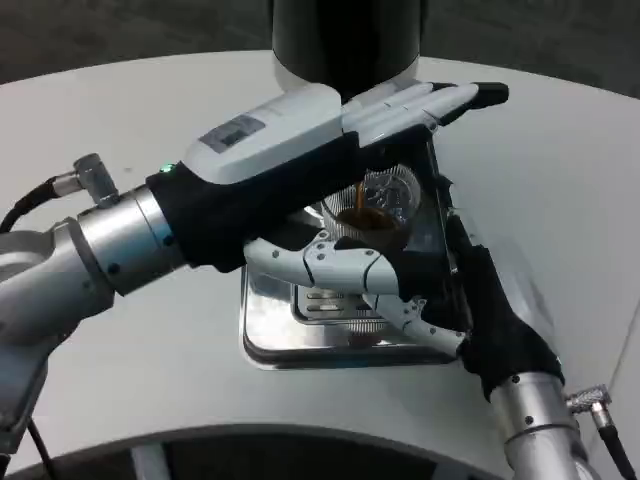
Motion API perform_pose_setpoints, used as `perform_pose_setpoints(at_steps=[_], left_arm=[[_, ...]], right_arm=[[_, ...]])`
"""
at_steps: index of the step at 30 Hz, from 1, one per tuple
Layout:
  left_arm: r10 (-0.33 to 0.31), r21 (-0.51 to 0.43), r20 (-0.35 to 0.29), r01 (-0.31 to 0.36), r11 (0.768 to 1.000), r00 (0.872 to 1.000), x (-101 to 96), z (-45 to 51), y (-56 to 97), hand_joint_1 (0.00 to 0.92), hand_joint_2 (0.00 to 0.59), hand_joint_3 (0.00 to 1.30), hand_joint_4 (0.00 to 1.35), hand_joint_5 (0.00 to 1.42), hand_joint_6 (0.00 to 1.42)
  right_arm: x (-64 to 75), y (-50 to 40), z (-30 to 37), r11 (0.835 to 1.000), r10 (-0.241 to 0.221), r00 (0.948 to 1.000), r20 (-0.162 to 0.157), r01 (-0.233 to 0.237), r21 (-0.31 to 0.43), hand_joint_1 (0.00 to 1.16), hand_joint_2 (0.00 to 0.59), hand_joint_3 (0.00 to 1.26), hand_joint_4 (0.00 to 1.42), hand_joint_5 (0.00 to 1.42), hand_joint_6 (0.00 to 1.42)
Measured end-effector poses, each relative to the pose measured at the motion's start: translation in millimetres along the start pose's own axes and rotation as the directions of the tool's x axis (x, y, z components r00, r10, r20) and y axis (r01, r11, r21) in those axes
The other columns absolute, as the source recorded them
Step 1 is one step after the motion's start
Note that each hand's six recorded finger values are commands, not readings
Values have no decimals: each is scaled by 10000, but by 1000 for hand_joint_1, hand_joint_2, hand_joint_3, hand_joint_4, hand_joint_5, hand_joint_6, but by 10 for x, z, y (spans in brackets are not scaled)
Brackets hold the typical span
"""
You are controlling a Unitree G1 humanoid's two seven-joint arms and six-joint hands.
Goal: Grasp the cup under the faucet to collect the drink, then remove the cup.
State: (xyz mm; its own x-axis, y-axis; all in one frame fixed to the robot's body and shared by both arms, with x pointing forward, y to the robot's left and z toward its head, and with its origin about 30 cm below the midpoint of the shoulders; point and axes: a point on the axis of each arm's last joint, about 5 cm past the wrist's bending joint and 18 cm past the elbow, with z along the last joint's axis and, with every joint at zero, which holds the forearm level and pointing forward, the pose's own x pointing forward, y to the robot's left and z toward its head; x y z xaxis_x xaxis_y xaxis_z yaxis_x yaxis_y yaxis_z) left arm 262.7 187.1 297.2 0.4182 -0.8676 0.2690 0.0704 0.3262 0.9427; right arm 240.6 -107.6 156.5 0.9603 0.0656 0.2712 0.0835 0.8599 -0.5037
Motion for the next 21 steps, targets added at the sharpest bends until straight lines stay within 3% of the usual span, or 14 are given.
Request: perform_pose_setpoints(at_steps=[6,11,21], left_arm=[[27,-61,-20,-27,10000,10000,-8,-8,3,0,139,0,0,0,0],[36,-116,-58,-36,9999,10000,-14,-18,2,0,141,0,0,0,0],[118,-246,-70,-120,9996,9999,-36,-39,8,0,138,0,0,0,0]], right_arm=[[83,29,25,9999,100,9997,221,-103,132,634,204,0,0,0,46],[120,68,8,9986,329,9992,215,-337,397,637,205,0,0,0,48],[217,126,21,9977,325,9987,401,-348,585,653,206,0,0,0,62]])
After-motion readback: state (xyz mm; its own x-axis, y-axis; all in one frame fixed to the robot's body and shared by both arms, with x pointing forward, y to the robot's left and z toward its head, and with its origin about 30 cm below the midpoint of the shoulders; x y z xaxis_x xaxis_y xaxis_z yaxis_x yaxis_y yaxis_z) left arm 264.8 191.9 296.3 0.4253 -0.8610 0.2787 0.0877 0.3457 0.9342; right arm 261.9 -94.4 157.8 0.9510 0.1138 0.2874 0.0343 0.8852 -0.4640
